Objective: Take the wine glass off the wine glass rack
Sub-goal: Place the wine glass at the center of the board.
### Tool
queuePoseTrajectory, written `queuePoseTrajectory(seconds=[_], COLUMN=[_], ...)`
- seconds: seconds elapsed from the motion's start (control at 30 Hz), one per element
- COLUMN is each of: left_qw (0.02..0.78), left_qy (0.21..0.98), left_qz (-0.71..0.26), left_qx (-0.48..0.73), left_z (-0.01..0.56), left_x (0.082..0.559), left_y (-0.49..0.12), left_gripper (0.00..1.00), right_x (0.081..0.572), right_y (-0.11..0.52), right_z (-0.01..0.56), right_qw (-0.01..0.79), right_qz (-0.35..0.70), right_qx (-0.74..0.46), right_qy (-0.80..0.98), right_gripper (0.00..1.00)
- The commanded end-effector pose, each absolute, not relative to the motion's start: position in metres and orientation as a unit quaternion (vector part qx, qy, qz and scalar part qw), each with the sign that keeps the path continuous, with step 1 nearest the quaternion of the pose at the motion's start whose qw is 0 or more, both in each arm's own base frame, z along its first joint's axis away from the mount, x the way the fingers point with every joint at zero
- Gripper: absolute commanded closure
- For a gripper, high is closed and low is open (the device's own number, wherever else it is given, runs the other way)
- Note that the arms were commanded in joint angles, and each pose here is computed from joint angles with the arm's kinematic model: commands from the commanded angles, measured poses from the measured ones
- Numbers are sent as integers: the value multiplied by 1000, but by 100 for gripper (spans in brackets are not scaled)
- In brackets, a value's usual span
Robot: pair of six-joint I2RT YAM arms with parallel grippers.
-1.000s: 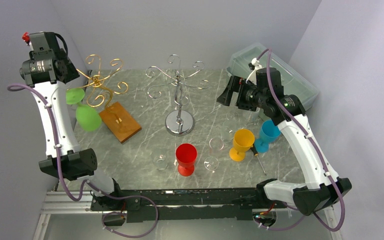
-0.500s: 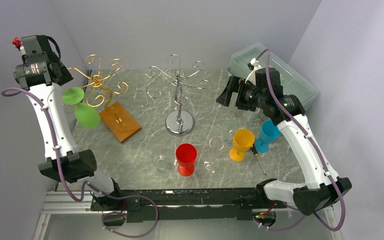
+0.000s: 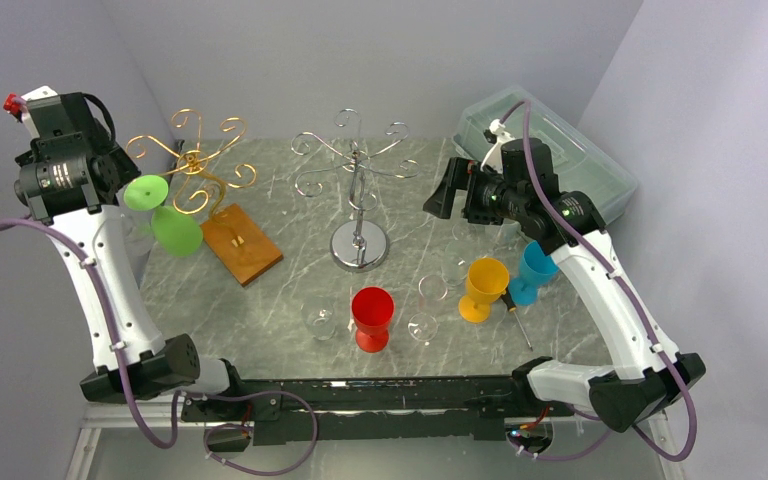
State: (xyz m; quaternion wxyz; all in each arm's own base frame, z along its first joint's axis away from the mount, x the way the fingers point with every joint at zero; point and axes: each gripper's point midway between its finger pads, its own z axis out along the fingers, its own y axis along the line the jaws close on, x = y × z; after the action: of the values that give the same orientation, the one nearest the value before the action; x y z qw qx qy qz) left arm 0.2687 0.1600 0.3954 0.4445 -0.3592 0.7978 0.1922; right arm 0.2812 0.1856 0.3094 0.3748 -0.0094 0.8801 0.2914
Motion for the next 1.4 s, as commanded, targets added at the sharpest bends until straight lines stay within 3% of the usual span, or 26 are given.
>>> queuePoseTrajectory(seconds=[0.0, 0.7, 1.37], left_qw=[458, 427, 382], left_qy=[783, 822, 886], left_qz=[190, 95, -64], left_qx=[-376, -364, -255], left_z=[403, 354, 339], left_x=[249, 195, 179], left_y=[155, 93, 0], left_gripper=[60, 61, 63], right_x=[277, 245, 219], right_y=[192, 213, 264], right_z=[327, 322, 344], right_qw=[401, 399, 450], right_qz=[307, 312, 308], right_qx=[-25, -58, -122], right_qy=[862, 860, 829], right_gripper=[0, 0, 0])
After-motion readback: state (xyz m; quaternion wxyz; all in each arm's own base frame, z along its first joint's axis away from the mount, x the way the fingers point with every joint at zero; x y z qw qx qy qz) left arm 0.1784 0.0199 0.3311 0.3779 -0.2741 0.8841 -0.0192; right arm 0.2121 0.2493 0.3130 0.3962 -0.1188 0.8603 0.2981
